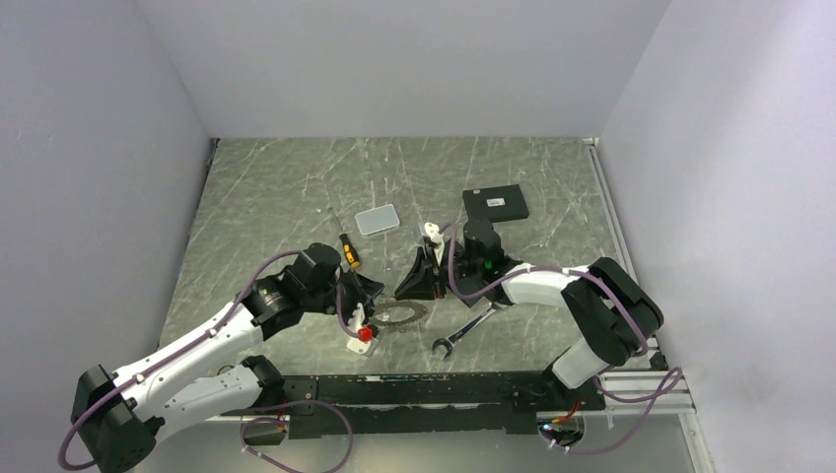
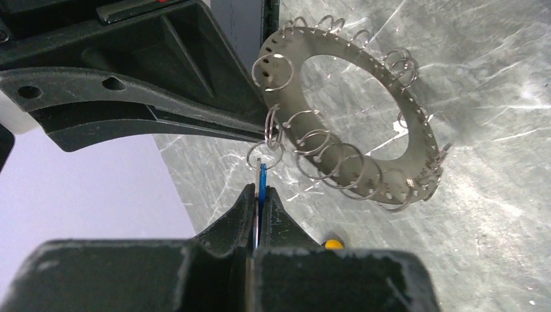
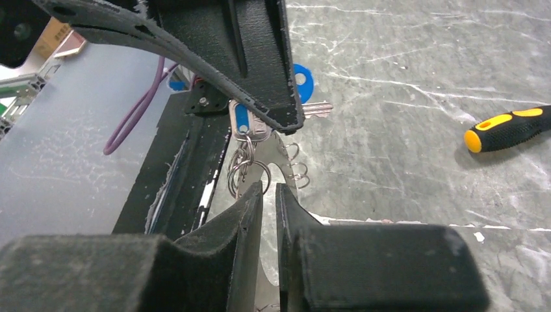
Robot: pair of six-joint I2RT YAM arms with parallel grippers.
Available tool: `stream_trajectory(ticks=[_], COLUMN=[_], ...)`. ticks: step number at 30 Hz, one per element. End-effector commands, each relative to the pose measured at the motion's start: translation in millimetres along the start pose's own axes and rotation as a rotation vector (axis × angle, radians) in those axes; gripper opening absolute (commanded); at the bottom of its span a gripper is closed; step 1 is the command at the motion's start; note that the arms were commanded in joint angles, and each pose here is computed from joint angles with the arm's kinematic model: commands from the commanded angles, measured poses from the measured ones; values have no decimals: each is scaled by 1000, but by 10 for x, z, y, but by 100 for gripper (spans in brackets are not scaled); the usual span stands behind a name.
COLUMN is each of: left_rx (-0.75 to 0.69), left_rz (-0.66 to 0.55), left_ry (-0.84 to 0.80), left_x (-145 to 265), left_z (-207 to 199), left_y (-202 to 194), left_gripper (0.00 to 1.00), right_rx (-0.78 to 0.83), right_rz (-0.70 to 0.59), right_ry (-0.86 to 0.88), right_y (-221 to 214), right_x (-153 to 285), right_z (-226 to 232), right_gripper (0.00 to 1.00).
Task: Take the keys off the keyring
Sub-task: Adjust the key on the keyring.
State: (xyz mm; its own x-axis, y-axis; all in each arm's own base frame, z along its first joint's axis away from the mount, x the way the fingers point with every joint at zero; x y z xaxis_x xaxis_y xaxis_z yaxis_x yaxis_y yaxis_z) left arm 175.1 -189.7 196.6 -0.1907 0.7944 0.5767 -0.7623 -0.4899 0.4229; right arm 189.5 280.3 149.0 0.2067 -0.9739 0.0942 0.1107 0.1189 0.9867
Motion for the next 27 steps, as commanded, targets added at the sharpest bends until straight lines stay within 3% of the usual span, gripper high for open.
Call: stream_trajectory(ticks=[1,12,27], left_rx=[-92,-147,-255], left_rz=[-42,-84,-143], left_ry=[45,60,14], left_x=[57,120,133], left_z=[227,349,303], left_y=[130,239,336], left_gripper=[0,0,0], right_rx=[105,180,356], right_rz=[-17,15,119], right_ry=[70,110,173], right_y=[101,266,444], right_x=[14,36,81], right_z=[111,117,112], right_gripper=[22,34,39])
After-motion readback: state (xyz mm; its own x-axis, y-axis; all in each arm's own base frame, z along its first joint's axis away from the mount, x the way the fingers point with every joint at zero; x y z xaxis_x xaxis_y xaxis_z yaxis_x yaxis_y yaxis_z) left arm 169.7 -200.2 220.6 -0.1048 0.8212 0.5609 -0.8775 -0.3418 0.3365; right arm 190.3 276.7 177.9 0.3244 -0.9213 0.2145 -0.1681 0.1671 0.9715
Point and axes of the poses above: each gripper's point midway between its finger pads, its own x axis back along the fingers, its own z axis along the line the jaws close on, y = z × x, the point moved 6 cm from there along x, back along the fingers, and after that the axes turned 9 degrees about x, right-handed, at the moved point
